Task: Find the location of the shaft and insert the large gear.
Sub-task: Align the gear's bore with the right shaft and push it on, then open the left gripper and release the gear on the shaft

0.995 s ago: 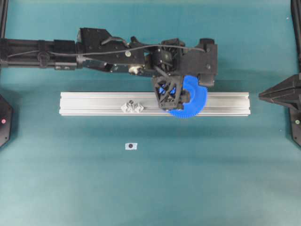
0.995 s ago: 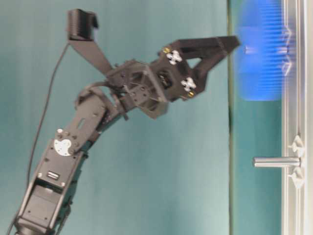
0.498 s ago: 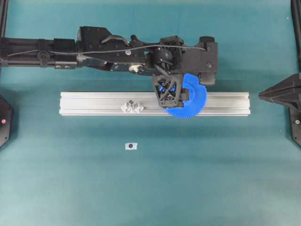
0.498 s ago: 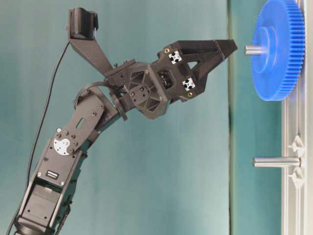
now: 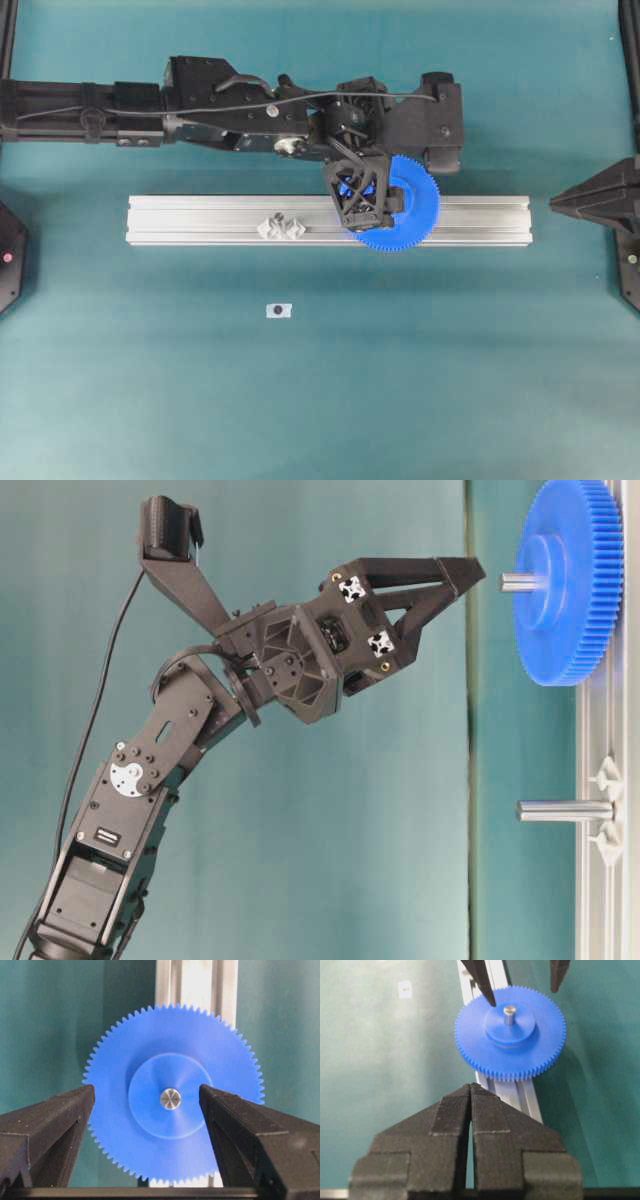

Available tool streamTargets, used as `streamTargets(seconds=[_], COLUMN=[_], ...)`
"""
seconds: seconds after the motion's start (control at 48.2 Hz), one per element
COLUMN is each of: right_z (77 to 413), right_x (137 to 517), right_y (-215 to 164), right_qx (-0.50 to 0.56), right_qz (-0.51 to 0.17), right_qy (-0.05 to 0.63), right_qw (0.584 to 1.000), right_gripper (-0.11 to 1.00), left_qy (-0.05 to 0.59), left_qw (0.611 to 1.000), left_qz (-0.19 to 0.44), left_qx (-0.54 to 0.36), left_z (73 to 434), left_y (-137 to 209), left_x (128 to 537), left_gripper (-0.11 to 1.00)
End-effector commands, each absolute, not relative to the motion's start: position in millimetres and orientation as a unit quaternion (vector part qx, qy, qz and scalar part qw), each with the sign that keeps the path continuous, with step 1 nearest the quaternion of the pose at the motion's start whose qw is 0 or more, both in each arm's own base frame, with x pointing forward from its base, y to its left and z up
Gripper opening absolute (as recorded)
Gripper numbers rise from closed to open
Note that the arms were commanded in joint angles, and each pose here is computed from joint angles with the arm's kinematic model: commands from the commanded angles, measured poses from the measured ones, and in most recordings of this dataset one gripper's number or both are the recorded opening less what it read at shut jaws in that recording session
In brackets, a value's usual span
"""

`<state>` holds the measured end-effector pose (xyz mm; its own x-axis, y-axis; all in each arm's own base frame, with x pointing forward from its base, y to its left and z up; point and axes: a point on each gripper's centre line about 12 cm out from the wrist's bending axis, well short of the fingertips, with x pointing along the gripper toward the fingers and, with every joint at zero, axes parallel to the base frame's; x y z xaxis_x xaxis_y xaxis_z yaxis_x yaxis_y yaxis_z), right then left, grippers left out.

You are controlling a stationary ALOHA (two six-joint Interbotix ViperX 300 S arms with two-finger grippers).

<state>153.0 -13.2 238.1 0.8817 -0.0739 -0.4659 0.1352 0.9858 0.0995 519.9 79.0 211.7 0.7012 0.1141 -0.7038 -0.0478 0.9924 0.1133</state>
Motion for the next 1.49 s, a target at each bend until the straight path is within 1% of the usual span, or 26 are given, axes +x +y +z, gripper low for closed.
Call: streamTargets(seconds=[0.0, 0.332, 0.56, 0.767, 1.057, 1.285, 1.472], right_z=[242, 242, 242, 242, 242, 242, 242], right_x=[155, 155, 155, 155, 155, 155, 155], right_y=[-14, -14, -14, -14, -13, -14, -14], right_qx=[0.068, 0.068, 0.068, 0.068, 0.067, 0.068, 0.068], right_qz=[-0.056, -0.056, -0.056, -0.056, -0.055, -0.056, -0.056], right_qy=[0.231, 0.231, 0.231, 0.231, 0.231, 0.23, 0.231], right_qw=[0.969, 0.969, 0.969, 0.969, 0.969, 0.969, 0.969], right_gripper=[0.02, 0.02, 0.02, 0.02, 0.02, 0.02, 0.02], left_qy=[0.359, 0.363, 0.357, 0.354, 0.348, 0.354, 0.342], left_qw=[0.931, 0.93, 0.933, 0.933, 0.935, 0.933, 0.936], left_qz=[0.043, 0.041, 0.047, 0.057, 0.06, 0.062, 0.069], left_qx=[0.048, 0.041, 0.011, -0.016, -0.022, -0.029, -0.044], left_z=[233, 234, 237, 240, 247, 261, 276], left_y=[76, 70, 62, 62, 61, 60, 60], left_x=[523, 523, 524, 523, 521, 513, 508], left_gripper=[0.87, 0.87, 0.87, 0.87, 0.87, 0.87, 0.87])
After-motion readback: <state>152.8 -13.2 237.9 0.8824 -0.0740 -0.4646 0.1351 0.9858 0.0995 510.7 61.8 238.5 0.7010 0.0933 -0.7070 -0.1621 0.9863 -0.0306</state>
